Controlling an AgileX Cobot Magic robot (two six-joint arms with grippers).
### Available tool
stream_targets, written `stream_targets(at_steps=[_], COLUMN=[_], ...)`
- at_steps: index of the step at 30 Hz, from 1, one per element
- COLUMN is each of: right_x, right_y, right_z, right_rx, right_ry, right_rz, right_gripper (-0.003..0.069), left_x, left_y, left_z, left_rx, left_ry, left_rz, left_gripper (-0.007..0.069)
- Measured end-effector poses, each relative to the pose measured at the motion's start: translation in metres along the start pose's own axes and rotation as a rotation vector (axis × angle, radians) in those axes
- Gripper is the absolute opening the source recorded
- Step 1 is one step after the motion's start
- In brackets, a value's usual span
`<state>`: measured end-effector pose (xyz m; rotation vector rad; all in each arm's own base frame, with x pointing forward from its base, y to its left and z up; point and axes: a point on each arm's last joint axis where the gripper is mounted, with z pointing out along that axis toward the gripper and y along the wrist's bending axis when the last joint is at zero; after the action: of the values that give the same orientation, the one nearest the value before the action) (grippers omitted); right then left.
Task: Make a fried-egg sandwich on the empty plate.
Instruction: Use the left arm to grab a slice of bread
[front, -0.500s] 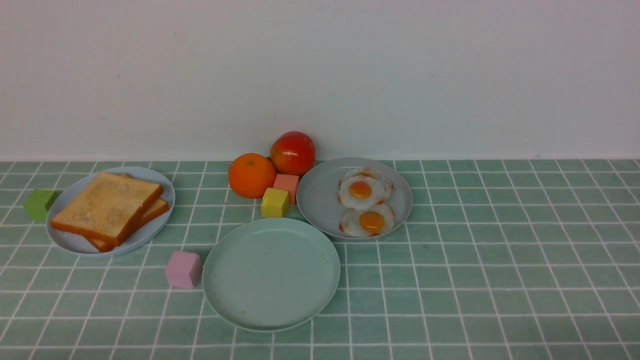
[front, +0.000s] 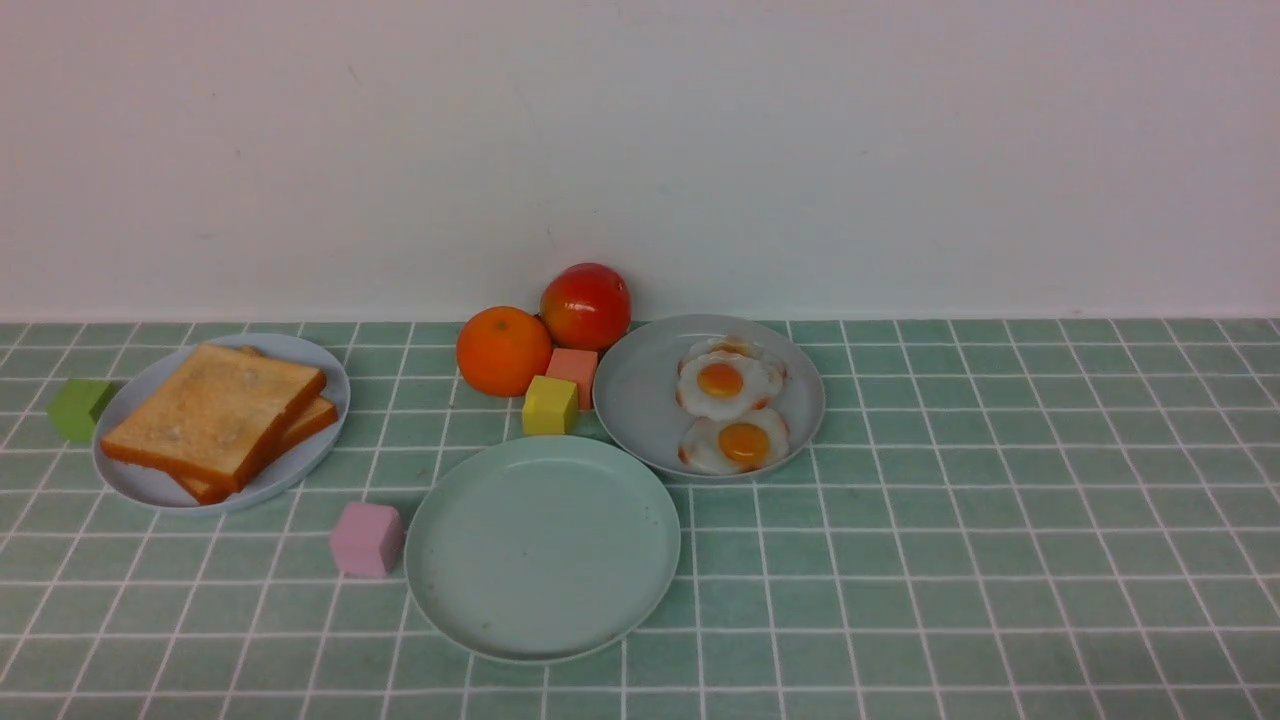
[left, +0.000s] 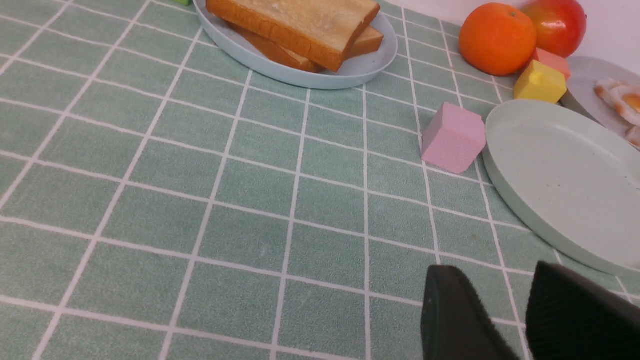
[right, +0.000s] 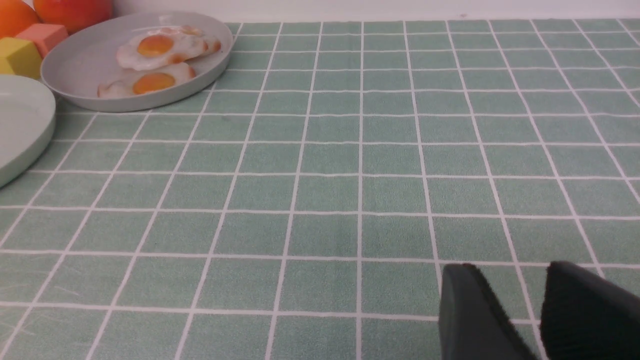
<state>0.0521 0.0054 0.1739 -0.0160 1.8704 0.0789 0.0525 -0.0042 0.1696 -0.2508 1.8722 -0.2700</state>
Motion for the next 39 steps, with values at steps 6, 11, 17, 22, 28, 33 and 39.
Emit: stream_targets(at_steps=[6,11,17,22,28,33,39], right_x=[0.000,0.000,0.000,0.000,0.000,0.000,-0.010], right_y=[0.000,0.000,0.000,0.000,0.000,0.000,0.006], right_z=[0.000,0.000,0.000,0.000,0.000,0.000,0.000], right_rx=[0.000,0.000,0.000,0.000,0.000,-0.003,-0.087], right_ry=[0.000,0.000,0.000,0.000,0.000,-0.005,-0.114], right_rz=[0.000,0.000,0.000,0.000,0.000,0.010,0.404], right_gripper=[0.0239,0.0239,0.0239,0.0239,0.0239,0.0239,0.0239], left_x=[-0.005,-0.016,-0.030,-0.063,-0.111,-0.133,-0.159], left_y=[-0.002,-0.009,-0.010,-0.024,-0.046,-0.067,-0.091], left_z=[0.000,-0.002,-0.006,-0.022,-0.012,0.015,0.066], left_rx=[0.023,0.137,0.207,0.230,0.098,0.114,0.093], left_ry=[-0.052,-0.152,-0.277,-0.305,0.000,0.309,0.561], left_rz=[-0.042,-0.450,-0.643,-0.509,-0.140,0.042,0.158], left_gripper=[0.0238,0.0238,0.0231,0.0124,-0.0013,-0.0013,-0.0013])
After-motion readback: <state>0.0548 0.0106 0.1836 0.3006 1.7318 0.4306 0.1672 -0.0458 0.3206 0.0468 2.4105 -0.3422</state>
